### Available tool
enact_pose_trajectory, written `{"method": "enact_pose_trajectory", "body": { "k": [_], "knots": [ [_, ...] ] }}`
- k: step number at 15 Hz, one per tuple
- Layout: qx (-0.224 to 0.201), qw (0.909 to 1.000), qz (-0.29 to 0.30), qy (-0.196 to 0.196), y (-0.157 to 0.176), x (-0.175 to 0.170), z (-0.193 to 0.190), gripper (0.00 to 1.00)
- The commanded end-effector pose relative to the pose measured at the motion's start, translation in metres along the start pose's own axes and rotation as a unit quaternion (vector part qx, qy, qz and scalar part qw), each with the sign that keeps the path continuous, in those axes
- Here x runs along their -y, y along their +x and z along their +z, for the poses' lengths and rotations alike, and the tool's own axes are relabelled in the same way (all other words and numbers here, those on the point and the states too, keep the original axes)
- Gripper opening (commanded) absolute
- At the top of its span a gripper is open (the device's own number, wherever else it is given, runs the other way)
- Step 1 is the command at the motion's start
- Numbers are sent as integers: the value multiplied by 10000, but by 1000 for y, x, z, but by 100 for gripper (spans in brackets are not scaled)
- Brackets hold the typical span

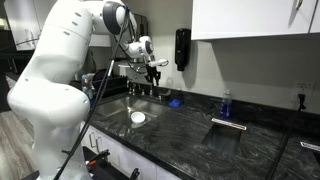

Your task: Put the bowl in the sink over the drain, open and close the faucet, then move the bowl further to the left

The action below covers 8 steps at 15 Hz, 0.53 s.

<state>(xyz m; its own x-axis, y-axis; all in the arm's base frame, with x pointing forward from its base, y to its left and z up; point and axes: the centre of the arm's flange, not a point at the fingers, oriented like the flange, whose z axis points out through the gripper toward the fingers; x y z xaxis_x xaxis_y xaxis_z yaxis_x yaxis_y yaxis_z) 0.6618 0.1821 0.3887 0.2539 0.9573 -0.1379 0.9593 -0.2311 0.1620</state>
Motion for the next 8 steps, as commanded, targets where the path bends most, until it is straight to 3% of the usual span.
{"method": "enact_pose_trajectory", "body": {
  "k": [1, 4, 8],
  "knots": [
    [-344, 9961, -709, -401, -11, 43, -8, 75],
    [-711, 9903, -1131, -389, 3, 66, 2, 97],
    [-814, 9878, -1312, -189, 17, 96, 27, 100]
  ]
}}
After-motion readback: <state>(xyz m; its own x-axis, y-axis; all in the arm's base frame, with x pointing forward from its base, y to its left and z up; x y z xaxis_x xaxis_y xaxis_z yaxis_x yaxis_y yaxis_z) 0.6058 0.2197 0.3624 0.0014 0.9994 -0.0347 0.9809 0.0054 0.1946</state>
